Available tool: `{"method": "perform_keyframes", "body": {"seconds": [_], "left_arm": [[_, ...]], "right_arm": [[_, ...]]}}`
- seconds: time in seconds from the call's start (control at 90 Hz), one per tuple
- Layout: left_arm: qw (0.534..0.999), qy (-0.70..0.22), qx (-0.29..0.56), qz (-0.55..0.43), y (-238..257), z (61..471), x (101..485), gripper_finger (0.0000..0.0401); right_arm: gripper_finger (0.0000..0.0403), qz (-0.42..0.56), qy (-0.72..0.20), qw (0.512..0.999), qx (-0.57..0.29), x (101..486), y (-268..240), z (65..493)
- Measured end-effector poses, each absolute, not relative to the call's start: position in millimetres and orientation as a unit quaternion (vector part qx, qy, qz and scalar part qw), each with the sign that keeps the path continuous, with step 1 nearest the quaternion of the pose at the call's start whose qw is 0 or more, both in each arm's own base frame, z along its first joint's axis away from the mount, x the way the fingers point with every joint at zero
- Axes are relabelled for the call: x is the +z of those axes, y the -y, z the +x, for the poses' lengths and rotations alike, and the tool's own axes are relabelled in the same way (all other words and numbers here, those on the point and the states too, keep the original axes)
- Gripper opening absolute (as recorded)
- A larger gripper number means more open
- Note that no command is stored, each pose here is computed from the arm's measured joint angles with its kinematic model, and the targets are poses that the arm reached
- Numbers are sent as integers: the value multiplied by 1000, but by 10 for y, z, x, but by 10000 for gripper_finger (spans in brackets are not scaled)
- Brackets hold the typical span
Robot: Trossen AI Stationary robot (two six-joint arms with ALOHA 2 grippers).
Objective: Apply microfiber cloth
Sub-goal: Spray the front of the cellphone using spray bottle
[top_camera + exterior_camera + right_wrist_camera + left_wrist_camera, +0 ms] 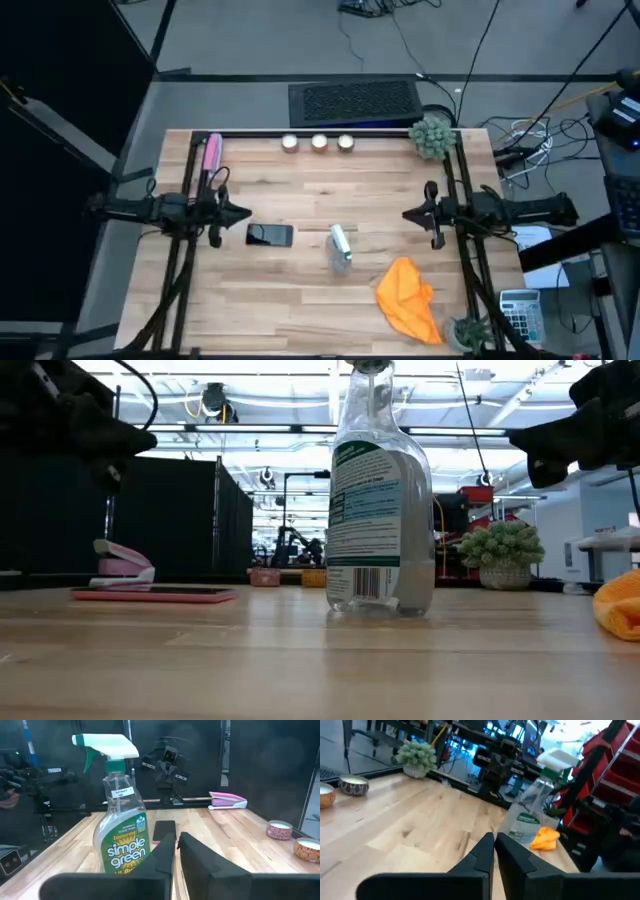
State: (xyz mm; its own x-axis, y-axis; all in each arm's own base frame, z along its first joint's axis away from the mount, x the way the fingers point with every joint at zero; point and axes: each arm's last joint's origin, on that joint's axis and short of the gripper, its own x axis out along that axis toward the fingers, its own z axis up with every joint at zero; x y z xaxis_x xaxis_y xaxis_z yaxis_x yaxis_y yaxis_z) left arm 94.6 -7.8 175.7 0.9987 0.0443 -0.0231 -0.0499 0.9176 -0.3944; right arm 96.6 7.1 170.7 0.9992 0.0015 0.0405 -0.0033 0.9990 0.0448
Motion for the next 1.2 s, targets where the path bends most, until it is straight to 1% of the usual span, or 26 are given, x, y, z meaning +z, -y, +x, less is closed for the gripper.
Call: {"method": "perform_keyframes", "body": {"seconds": [0.1,0.189,0.3,0.489,0.544,0.6,0.667,0.822,0.9,0.978,1.089,1.156,1.2], "left_arm": [[977,-5,39,-210,69,945,1847,1],[975,-30,58,-215,65,962,1952,0],[958,-120,89,-243,70,1014,2041,0],[902,-276,160,-290,91,1157,2176,0],[884,-322,166,-296,107,1201,2182,0],[869,-366,153,-297,131,1244,2148,0],[851,-399,138,-313,157,1288,2094,0],[823,-434,143,-337,175,1318,1989,5],[818,-439,149,-340,159,1320,1976,21],[817,-436,157,-344,134,1324,1975,47],[814,-432,168,-350,99,1329,1973,96],[810,-435,176,-351,81,1337,1960,129],[806,-440,182,-351,70,1341,1946,149]], "right_arm": [[13,22,20,1000,1,1708,-71,966],[13,22,20,1000,1,1707,-71,966],[13,22,20,1000,1,1707,-71,966],[13,22,20,1000,1,1707,-72,966],[13,22,20,1000,2,1707,-72,966],[13,22,20,1000,0,1707,-71,966],[13,23,21,1000,-2,1709,-69,966],[13,23,21,1000,0,1709,-70,966],[13,50,22,999,1,1710,-71,966],[13,128,24,991,3,1715,-72,966],[13,237,25,971,6,1719,-71,966],[13,311,27,950,8,1722,-71,965],[13,337,32,941,2,1728,-66,965]]}}
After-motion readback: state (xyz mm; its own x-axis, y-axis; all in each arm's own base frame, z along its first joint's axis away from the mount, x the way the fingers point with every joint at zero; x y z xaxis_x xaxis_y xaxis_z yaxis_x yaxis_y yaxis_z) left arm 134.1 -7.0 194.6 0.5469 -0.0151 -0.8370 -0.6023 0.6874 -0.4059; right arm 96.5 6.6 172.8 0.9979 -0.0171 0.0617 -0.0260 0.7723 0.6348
